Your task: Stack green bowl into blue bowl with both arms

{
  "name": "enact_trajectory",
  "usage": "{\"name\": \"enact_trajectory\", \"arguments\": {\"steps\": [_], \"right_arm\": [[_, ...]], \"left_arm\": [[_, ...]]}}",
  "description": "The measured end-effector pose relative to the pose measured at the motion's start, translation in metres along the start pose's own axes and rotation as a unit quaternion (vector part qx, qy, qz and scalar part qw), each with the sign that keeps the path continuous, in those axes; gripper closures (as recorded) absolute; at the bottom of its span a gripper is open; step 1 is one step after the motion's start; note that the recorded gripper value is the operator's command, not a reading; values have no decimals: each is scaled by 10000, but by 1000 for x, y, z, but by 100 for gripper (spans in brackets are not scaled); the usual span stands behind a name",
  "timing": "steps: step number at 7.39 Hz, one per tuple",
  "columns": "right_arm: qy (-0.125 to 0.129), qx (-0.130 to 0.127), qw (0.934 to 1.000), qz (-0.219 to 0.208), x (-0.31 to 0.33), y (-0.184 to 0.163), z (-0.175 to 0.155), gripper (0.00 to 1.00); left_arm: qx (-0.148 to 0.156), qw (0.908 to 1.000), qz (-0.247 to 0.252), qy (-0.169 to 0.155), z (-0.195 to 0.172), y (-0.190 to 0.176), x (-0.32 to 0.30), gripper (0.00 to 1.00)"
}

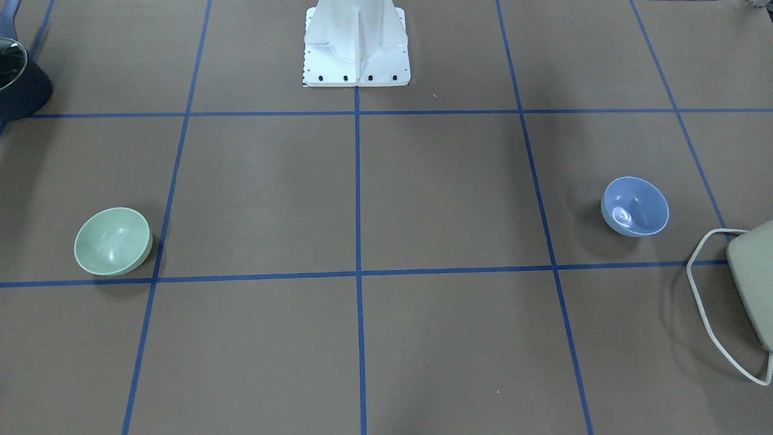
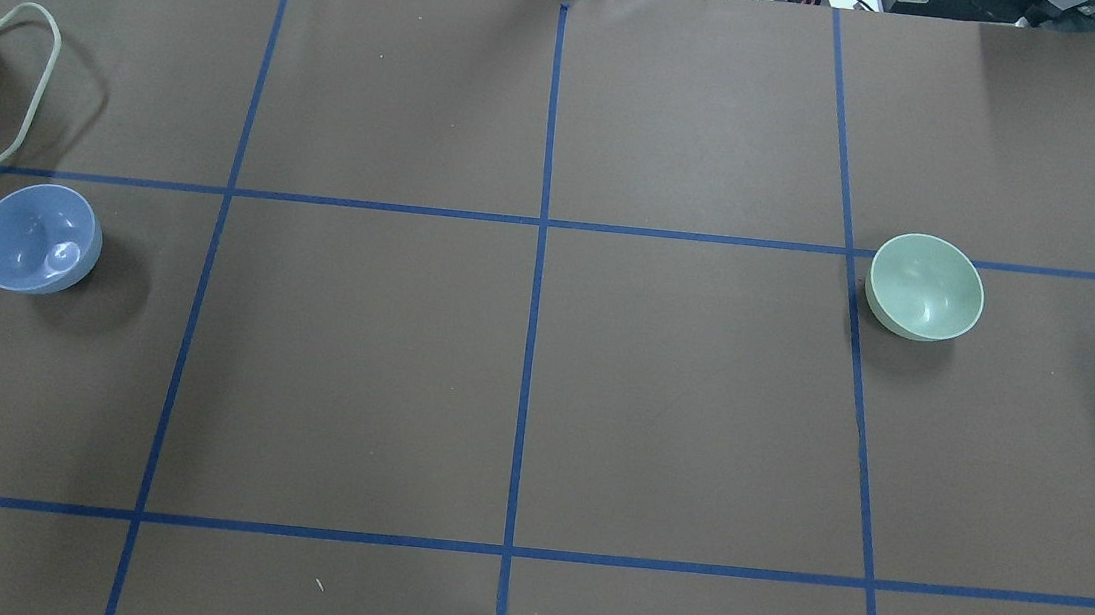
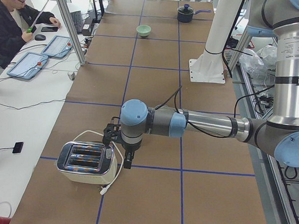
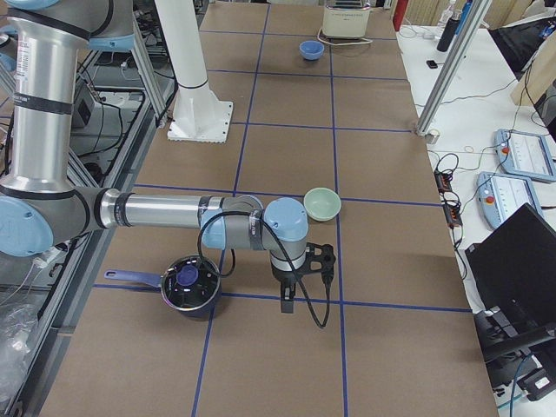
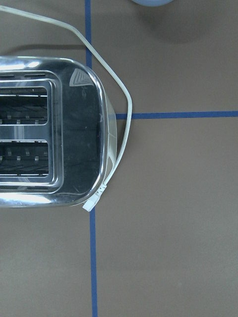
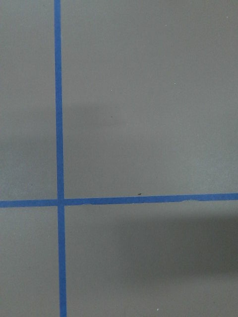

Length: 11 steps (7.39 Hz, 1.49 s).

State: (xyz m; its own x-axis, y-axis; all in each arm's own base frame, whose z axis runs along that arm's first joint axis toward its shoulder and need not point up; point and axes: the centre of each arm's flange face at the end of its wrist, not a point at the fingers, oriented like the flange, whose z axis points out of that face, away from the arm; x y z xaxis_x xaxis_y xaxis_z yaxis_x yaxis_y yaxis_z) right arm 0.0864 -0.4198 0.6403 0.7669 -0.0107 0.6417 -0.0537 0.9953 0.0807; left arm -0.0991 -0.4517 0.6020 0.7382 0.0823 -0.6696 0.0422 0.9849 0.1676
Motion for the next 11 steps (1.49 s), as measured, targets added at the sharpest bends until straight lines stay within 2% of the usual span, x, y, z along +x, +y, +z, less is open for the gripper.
{"name": "enact_trajectory", "arguments": {"steps": [1,2,4,7,8,9,11], "right_arm": [[-97,249,9994,-230,-7,-3,-4,0],[-199,454,9976,-480,-17,-7,-8,0],[-474,840,9907,-955,-41,-15,-15,0],[-1159,1057,9794,-1274,-70,-29,-32,0],[-1307,1053,9780,-1239,-81,-34,-37,0],[-1374,1014,9780,-1201,-92,-36,-37,0],[-1343,951,9792,-1190,-101,-36,-32,0]], "left_arm": [[179,9997,173,5,-4,-4,4,1],[491,9977,465,-9,-10,-11,11,1],[1258,9828,1354,9,-17,-32,37,1],[1780,9631,2018,105,-14,-45,58,1],[1845,9604,2079,216,-5,-49,72,1],[1727,9648,1929,455,14,-54,101,1],[1255,9837,928,898,58,-56,158,1]]}}
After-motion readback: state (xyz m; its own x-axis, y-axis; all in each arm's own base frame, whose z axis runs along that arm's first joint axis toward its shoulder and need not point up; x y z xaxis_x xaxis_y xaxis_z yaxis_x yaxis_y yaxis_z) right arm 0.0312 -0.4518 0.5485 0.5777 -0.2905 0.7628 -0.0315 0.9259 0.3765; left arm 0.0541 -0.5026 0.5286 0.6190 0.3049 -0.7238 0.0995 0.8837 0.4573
